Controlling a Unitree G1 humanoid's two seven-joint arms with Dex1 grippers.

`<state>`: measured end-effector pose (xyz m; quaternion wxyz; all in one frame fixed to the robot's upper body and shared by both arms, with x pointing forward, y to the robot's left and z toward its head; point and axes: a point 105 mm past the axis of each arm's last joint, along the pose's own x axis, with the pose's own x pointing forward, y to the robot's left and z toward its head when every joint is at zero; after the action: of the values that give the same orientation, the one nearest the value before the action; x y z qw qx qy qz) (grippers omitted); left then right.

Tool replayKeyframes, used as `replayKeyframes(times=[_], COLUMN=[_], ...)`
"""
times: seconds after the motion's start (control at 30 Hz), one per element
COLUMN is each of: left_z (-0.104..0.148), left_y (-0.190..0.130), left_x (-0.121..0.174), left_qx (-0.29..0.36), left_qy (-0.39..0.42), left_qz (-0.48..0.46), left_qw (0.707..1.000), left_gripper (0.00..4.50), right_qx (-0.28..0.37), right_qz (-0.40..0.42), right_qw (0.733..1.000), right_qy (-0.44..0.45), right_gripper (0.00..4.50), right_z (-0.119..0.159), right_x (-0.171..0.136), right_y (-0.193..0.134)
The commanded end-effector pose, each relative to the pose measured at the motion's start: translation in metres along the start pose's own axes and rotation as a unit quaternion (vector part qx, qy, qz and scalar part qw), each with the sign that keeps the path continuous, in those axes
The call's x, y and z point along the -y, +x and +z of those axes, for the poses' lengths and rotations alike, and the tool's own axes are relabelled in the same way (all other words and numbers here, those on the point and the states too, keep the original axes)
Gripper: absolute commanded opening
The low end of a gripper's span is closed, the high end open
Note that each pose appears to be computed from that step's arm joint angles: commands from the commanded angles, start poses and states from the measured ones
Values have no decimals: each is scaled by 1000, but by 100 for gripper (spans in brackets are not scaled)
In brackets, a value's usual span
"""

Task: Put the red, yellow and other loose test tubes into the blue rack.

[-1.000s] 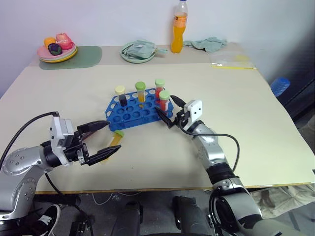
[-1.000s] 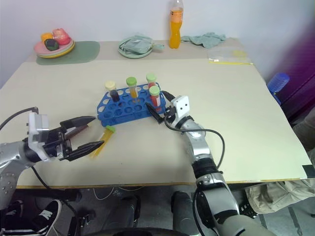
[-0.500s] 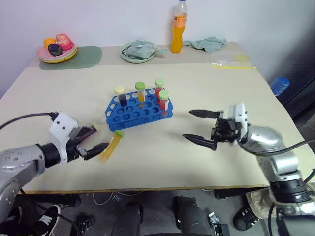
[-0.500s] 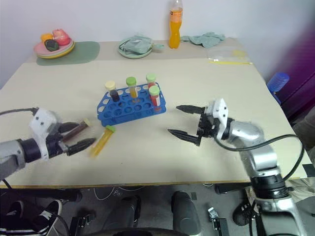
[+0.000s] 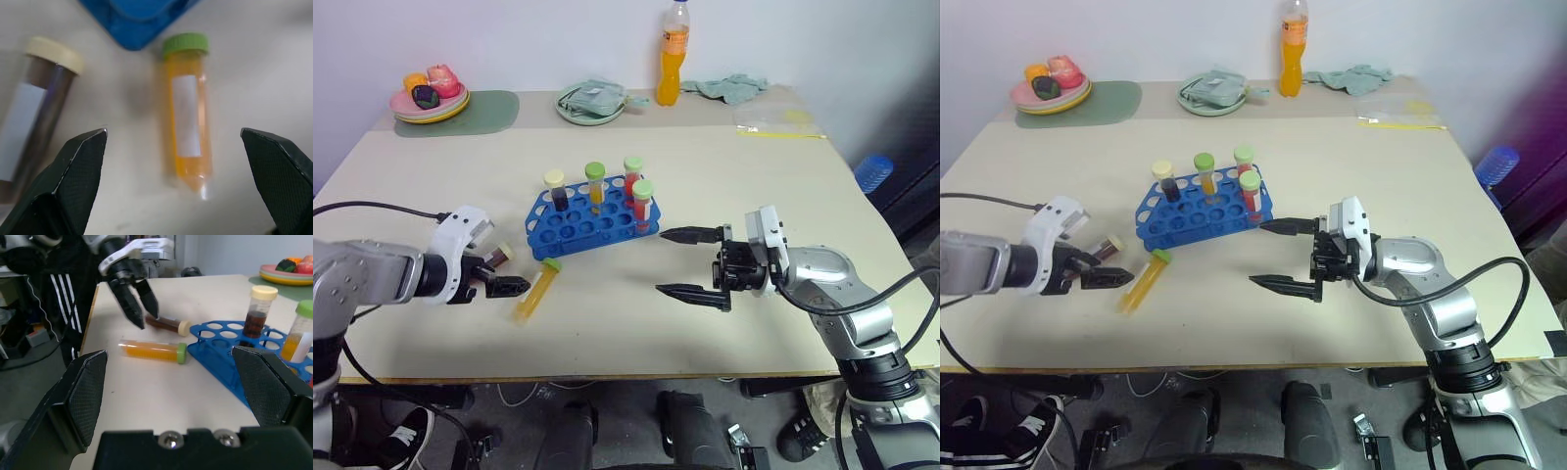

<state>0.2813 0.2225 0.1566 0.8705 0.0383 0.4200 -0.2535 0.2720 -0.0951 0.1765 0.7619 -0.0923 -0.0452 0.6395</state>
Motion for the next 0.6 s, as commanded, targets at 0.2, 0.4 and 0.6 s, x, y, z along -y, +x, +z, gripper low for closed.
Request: replayKeyframes(times=[0.2, 0.4, 0.6], left_z=[2, 10, 15], left_y=[11, 19, 37], left_x=[4, 3, -5], left_qx=[-102, -142, -170], left_qy=[-28, -20, -10], left_qz=[-70, -73, -72], left_qw=[992, 987, 983], left_gripper=[450, 450, 450], right_qx=[19, 23, 24], right_qz=[20, 19, 10], right_qw=[1000, 999, 1000], right_qy=[-14, -13, -13], right_gripper=[448, 448, 448], right_z=[8, 8, 8], right_x=[-11, -14, -15], right_y=[11, 15, 15])
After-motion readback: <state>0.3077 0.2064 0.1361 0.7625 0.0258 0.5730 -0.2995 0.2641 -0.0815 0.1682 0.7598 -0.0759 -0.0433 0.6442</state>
